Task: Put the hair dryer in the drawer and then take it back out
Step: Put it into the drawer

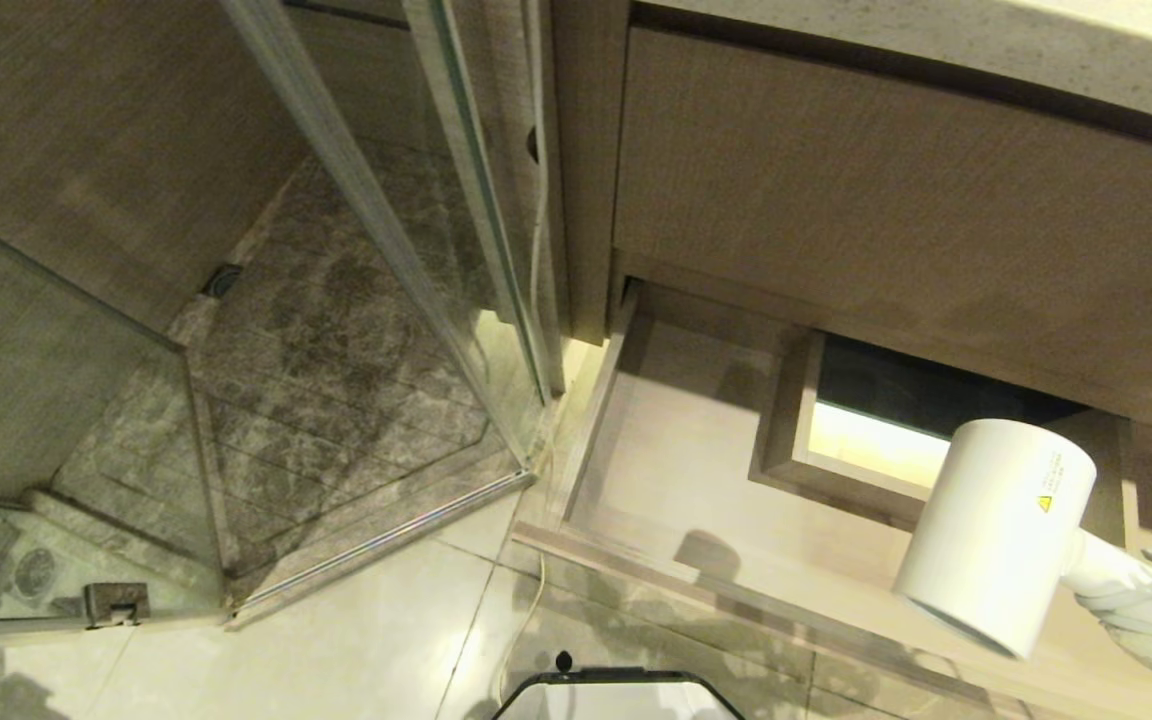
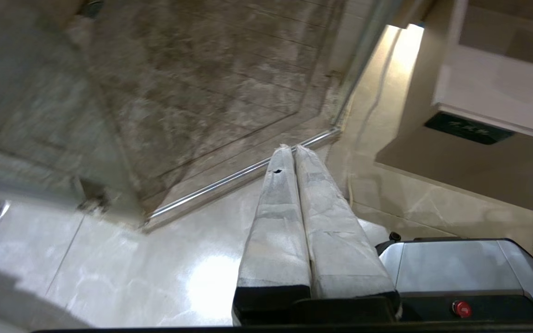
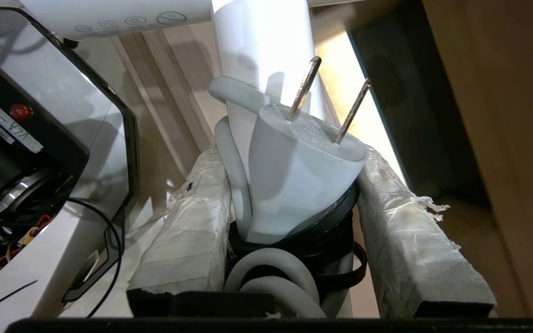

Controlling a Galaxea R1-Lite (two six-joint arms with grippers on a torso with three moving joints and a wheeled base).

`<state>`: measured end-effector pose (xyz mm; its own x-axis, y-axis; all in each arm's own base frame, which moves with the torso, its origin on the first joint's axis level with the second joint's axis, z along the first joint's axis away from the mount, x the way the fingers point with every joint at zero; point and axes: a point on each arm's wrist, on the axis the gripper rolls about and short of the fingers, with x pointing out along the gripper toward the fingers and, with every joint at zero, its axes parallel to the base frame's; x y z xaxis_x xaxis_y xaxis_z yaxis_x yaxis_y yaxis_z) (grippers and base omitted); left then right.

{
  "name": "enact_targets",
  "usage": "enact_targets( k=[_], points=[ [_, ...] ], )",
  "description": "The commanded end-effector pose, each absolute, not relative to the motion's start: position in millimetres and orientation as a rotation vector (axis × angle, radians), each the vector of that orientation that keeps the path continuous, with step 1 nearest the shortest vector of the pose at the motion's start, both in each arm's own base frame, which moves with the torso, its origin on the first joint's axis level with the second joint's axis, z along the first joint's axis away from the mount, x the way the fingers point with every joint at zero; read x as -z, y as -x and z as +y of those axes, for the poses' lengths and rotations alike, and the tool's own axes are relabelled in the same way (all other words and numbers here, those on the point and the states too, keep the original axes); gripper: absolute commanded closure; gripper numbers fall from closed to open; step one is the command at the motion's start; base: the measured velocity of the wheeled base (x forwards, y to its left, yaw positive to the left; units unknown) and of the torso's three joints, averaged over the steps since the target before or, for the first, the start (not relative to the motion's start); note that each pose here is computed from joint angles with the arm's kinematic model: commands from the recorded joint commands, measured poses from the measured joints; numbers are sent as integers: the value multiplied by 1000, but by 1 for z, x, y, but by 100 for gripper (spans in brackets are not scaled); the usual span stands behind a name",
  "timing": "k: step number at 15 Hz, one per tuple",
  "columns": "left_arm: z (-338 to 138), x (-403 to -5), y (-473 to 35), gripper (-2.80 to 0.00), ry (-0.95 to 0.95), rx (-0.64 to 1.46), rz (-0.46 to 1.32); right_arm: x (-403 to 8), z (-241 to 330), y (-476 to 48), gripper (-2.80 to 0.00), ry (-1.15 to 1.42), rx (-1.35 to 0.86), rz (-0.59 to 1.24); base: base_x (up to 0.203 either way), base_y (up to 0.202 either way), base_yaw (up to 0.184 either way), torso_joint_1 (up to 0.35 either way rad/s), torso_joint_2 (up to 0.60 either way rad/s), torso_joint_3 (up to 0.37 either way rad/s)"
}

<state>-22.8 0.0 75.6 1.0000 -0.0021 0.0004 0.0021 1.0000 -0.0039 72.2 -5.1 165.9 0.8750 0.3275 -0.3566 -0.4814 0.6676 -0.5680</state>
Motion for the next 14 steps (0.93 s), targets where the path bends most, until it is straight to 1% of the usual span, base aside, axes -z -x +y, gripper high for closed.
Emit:
enact_targets(
  k=[1,10,12,14],
  points=[
    [0,-76,23,0,5,2,-2,-165,-5,-72,0,707,-466,235,6,9,-137,2,7,2],
    [0,-76,23,0,5,3,-2,-165,-6,-74,0,704,-462,245,0,8,-172,0,3,4],
    [0,-75,23,0,5,2,0,-165,-6,-73,0,704,-456,245,2,3,-103,3,5,4],
    [0,-75,23,0,5,3,0,-165,-6,-73,0,703,-454,247,0,0,0,0,0,0]
  ],
)
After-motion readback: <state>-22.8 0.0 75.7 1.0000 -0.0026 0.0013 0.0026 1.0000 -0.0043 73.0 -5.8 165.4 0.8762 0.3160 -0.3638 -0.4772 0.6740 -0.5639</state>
